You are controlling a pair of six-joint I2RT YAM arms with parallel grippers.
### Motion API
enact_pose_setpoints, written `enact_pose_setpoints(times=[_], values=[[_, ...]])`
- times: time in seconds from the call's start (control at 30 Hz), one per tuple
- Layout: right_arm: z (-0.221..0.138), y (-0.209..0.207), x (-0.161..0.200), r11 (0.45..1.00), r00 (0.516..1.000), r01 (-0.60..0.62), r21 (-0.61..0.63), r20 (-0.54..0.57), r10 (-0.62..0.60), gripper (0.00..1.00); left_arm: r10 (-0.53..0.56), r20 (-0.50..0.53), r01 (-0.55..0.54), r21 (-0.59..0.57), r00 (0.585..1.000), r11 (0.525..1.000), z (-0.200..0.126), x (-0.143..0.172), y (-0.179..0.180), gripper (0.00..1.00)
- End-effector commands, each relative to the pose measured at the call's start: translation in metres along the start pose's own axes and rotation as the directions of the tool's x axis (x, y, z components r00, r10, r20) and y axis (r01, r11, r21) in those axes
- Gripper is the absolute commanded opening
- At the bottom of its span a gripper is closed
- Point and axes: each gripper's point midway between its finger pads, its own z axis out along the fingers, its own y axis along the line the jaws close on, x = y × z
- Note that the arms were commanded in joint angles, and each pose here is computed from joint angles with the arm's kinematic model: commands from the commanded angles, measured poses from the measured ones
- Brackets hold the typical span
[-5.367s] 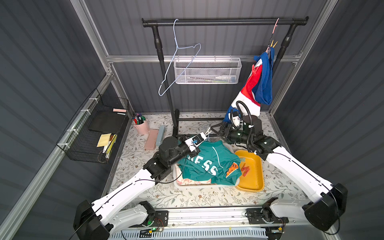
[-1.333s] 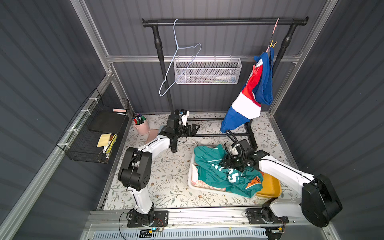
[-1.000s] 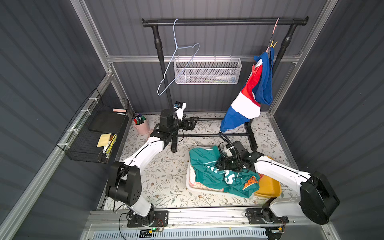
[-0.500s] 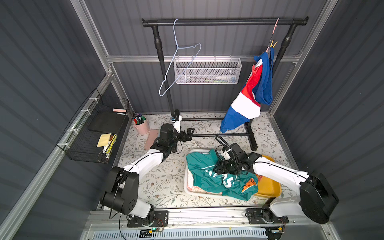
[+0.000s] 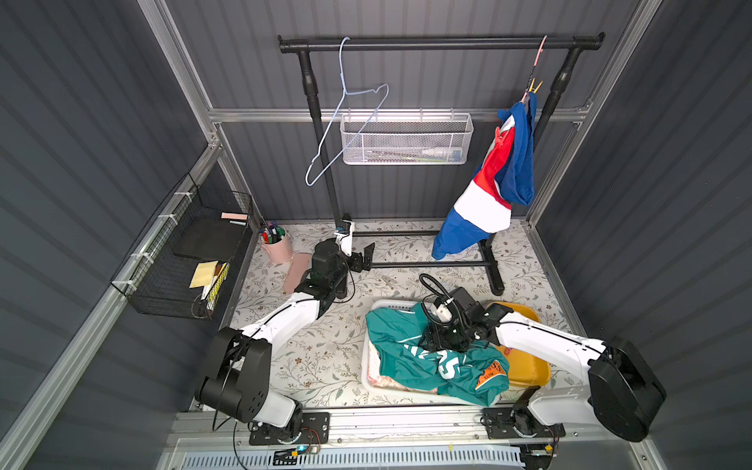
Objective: Remove the clothespins securing jackets to the hanger
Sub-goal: Move the clothespin to the center of the board.
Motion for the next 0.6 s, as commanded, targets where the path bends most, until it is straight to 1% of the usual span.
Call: enact_pose_setpoints(times=[0.0,0.07,0.1,0.13,0.2,0.27,0.33,0.37,0.43,0.53,0.57], values=[[0.015,-0.051,0.097,0.971,0.918,-0.134,0.197,-0.345,0.196,0.82,0.080,-0.039,-0.080,0.016,0.996,0.997,0.020,0.002,-0.005,0.99],[0.014,-0.052,0.090,0.971,0.920,-0.100,0.219,-0.351,0.174,0.82,0.104,-0.129,-0.098,0.053,0.986,0.994,0.038,0.020,-0.009,0.99],[0.013,-0.051,0.083,0.969,0.927,-0.086,0.230,-0.339,0.163,0.82,0.115,-0.180,-0.100,0.091,0.977,0.991,0.047,0.034,-0.014,0.99],[0.012,-0.047,0.075,0.971,0.934,-0.079,0.227,-0.324,0.152,0.83,0.126,-0.224,-0.099,0.128,0.966,0.987,0.054,0.047,-0.019,0.98],[0.008,-0.041,0.060,0.972,0.945,-0.083,0.219,-0.292,0.146,0.84,0.139,-0.284,-0.096,0.162,0.949,0.982,0.062,0.067,-0.025,0.95],[0.004,-0.038,0.051,0.971,0.947,-0.090,0.221,-0.282,0.152,0.84,0.155,-0.284,-0.110,0.168,0.946,0.980,0.062,0.068,-0.031,0.94],[0.000,-0.039,0.047,0.969,0.949,-0.109,0.222,-0.266,0.168,0.85,0.141,-0.275,-0.093,0.182,0.951,0.979,0.064,0.065,-0.035,0.94],[-0.002,-0.039,0.044,0.969,0.951,-0.122,0.216,-0.253,0.176,0.85,0.138,-0.290,-0.081,0.201,0.947,0.976,0.068,0.068,-0.038,0.94],[-0.005,-0.042,0.041,0.967,0.954,-0.127,0.218,-0.241,0.180,0.86,0.144,-0.354,-0.061,0.236,0.924,0.970,0.078,0.083,-0.047,0.93],[-0.008,-0.046,0.039,0.967,0.956,-0.111,0.231,-0.241,0.167,0.86,0.208,-0.437,-0.089,0.276,0.875,0.957,0.089,0.117,-0.064,0.93],[-0.009,-0.047,0.039,0.966,0.957,-0.107,0.235,-0.237,0.164,0.86,0.217,-0.436,-0.103,0.271,0.873,0.957,0.097,0.115,-0.067,0.93]])
